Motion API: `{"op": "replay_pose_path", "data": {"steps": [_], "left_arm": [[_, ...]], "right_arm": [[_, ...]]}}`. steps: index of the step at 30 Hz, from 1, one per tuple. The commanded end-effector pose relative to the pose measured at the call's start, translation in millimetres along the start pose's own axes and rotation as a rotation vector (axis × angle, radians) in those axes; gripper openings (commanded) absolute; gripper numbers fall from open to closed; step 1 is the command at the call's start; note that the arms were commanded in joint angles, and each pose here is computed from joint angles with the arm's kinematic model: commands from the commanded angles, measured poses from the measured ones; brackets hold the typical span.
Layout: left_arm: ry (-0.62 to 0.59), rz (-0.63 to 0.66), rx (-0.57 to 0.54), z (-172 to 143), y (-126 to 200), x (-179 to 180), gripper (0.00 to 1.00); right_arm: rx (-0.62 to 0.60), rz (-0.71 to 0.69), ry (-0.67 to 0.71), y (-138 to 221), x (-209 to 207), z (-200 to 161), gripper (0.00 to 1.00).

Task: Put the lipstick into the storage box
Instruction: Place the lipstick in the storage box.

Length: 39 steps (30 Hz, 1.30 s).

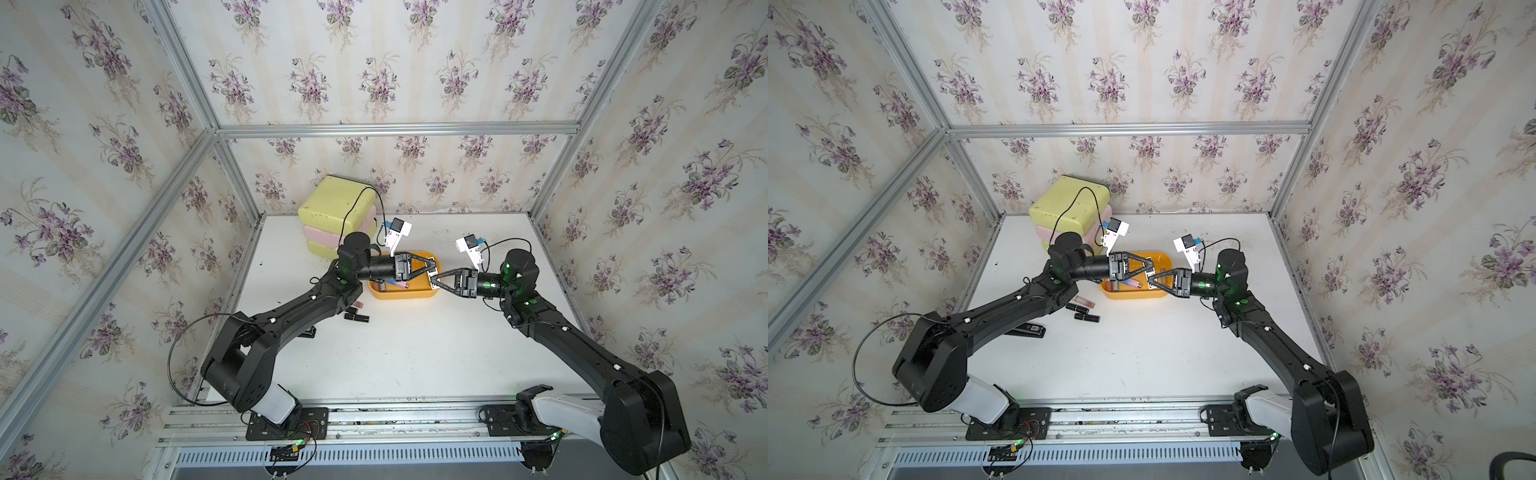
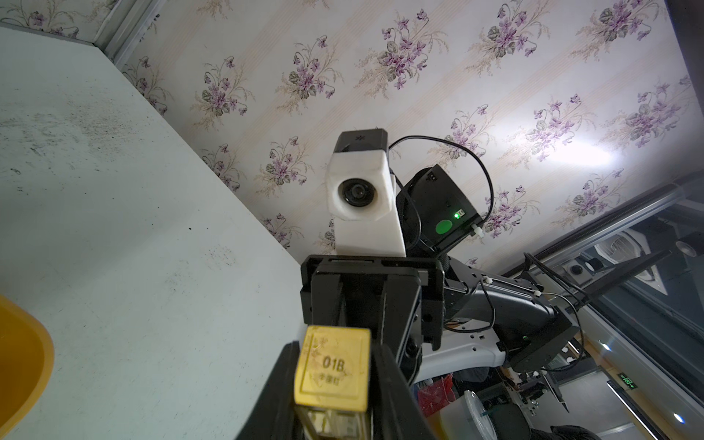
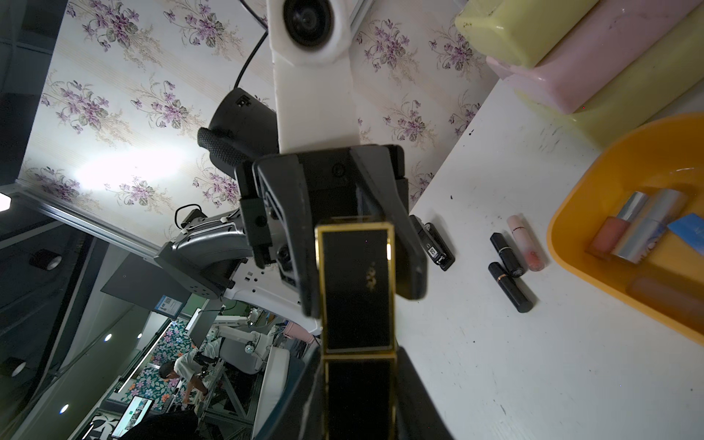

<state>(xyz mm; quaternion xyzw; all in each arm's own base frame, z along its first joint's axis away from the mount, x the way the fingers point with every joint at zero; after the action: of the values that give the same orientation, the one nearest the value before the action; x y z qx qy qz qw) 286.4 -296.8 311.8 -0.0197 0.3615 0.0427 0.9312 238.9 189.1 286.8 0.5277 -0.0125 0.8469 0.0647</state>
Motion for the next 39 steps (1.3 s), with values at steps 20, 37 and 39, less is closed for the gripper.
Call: {"op": "replay_pose_path", "data": {"steps": [20, 37, 39], "left_arm": [[-0.001, 0.371, 0.172, -11.6, 9.0, 40.3, 0.15], [0.073, 0.749, 0.445, -9.9, -9.7, 156.8, 0.14], [0.089, 0.752, 0.461, -12.6, -15.0, 169.3, 0.13]], "right_arm": [[-0.287, -0.684, 0.069, 54.7, -30.1, 32.8, 0.89], [-0.151, -0.686, 0.095, 39.0, -60.6, 6.4, 0.89], [-0.129, -0.687, 0.099, 35.0, -62.2, 3.1, 0.89]]}}
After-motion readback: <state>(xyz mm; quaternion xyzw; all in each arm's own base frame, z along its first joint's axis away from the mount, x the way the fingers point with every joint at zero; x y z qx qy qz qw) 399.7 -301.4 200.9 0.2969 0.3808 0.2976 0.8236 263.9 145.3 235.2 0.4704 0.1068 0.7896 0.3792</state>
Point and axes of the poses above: each gripper's point midway between its finger pads, its own y axis back along the fingers, its own x axis along the line the jaws close on, z = x × y, the point moved 6 cm from there along y, back along the fingers, and after that the axes turned 8 degrees about -y, right-handed, at the moved point
